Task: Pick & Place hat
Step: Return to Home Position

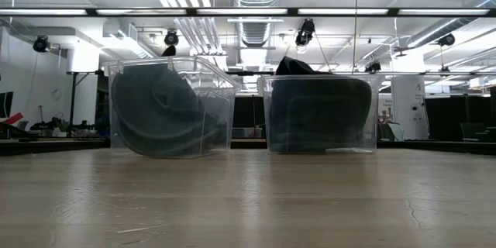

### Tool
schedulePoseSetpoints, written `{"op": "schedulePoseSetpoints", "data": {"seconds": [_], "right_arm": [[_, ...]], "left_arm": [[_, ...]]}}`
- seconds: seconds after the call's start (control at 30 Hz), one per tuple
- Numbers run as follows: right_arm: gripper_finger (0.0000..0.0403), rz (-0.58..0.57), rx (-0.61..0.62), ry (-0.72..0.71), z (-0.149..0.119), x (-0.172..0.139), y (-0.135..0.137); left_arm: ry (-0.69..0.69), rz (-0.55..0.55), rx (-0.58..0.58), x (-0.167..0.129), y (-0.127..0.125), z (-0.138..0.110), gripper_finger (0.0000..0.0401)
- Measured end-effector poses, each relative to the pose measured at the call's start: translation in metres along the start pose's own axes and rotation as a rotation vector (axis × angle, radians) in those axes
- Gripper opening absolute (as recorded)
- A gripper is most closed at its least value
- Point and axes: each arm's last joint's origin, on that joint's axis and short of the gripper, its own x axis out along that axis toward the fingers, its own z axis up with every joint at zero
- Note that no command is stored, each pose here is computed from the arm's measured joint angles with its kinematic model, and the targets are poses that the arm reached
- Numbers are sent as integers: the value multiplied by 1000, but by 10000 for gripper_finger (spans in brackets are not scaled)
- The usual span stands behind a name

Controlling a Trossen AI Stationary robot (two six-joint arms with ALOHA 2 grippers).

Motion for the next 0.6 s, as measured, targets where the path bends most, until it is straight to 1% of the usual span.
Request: {"op": "schedulePoseSetpoints", "data": {"seconds": [0.1, 0.2, 0.27, 0.33, 0.37, 0.4, 0.43, 0.5, 0.6], "right_arm": [[8, 10, 4, -11, -16, -7, -5], [8, 34, 12, -16, -30, -12, -9], [8, 35, 28, -19, -37, -14, -11], [8, -52, 38, 0, -47, -14, -15], [8, -108, 32, 16, -54, -13, -18], [8, -138, 25, 31, -60, -12, -19], [8, -143, 13, 44, -65, -10, -20], [8, -103, 0, 49, -73, -7, -19], [8, -7, -8, -14, -78, -4, -19]], "left_arm": [[-41, -106, 48, -10, -8, -17, 1], [-56, -168, 56, -20, -11, -36, 1], [-54, -191, 89, -25, -11, -49, 0], [-39, -178, 126, -28, -7, -63, 0], [-27, -157, 104, -28, -4, -71, 0], [-16, -139, 44, -28, -2, -79, 0], [-10, -129, 12, -28, 0, -86, 0], [-10, -150, 29, -27, 2, -99, 0], [-33, -261, 46, -28, 3, -114, 0]]}}
